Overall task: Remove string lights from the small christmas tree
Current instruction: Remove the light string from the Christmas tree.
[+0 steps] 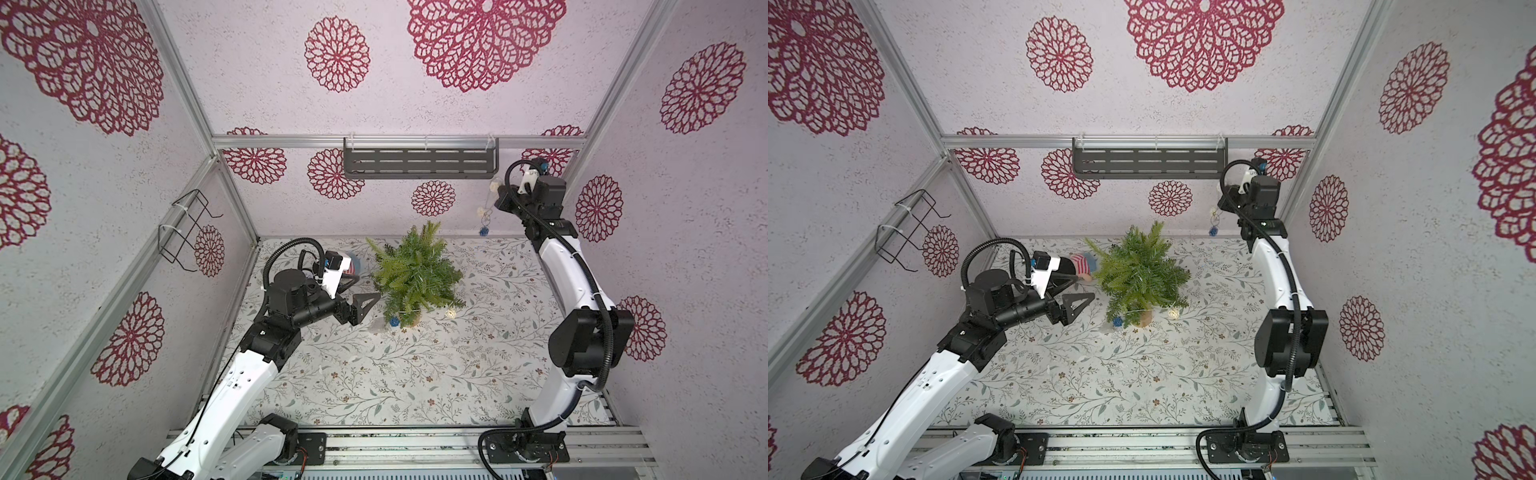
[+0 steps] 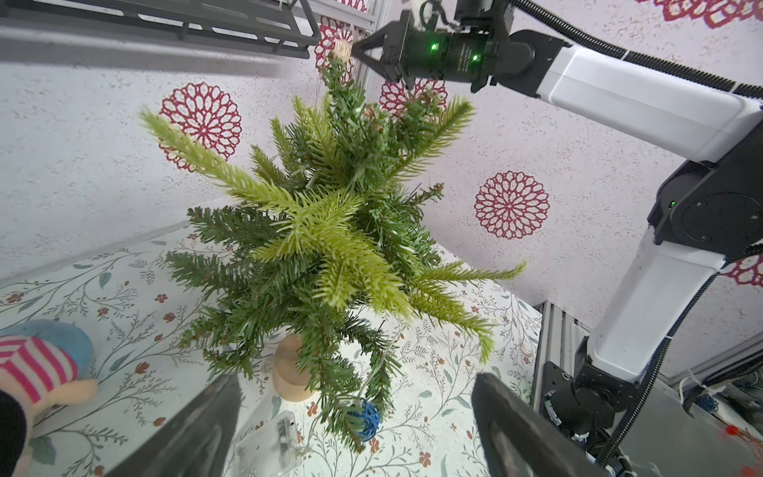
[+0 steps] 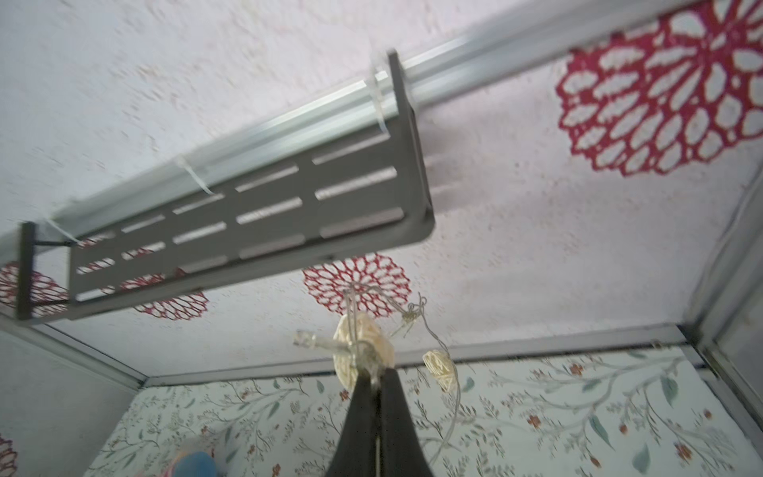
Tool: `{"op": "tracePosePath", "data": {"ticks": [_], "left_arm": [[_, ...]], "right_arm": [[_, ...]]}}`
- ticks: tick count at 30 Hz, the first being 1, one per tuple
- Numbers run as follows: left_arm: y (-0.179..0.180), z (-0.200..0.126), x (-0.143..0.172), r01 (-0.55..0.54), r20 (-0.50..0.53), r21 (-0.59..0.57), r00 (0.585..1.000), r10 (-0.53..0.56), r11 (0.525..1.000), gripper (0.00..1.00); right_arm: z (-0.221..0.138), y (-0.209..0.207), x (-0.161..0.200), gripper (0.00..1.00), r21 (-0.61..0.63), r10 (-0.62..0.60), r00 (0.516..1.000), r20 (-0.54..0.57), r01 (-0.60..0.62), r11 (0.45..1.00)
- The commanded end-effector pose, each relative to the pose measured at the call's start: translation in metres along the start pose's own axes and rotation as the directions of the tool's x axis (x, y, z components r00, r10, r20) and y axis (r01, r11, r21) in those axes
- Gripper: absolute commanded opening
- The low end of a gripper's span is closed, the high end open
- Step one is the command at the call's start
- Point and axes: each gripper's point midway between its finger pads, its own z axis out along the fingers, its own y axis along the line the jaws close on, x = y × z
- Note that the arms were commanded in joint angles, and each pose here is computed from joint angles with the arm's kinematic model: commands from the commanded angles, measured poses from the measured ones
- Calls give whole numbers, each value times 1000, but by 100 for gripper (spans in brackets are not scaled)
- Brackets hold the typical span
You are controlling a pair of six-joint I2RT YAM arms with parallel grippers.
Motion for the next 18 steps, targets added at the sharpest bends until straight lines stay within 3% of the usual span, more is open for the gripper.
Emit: {"op": "tracePosePath", "data": {"ticks": [1,6,18], "left_arm": [[2,2,-1,9,-10,-14,1000,-9,1000,92],[3,5,0,20,-21,-8,1000,-20,1000,92],[7,7,1,40,-15,-25,999,-40,999,92]], "right_arm": [[-16,41,-59,0,-154,4,989,149,19,988],[-10,60,-84,0,-241,12,978,210,40,970],[-21,84,-133,0,-312,-8,922,387,139,940]]}}
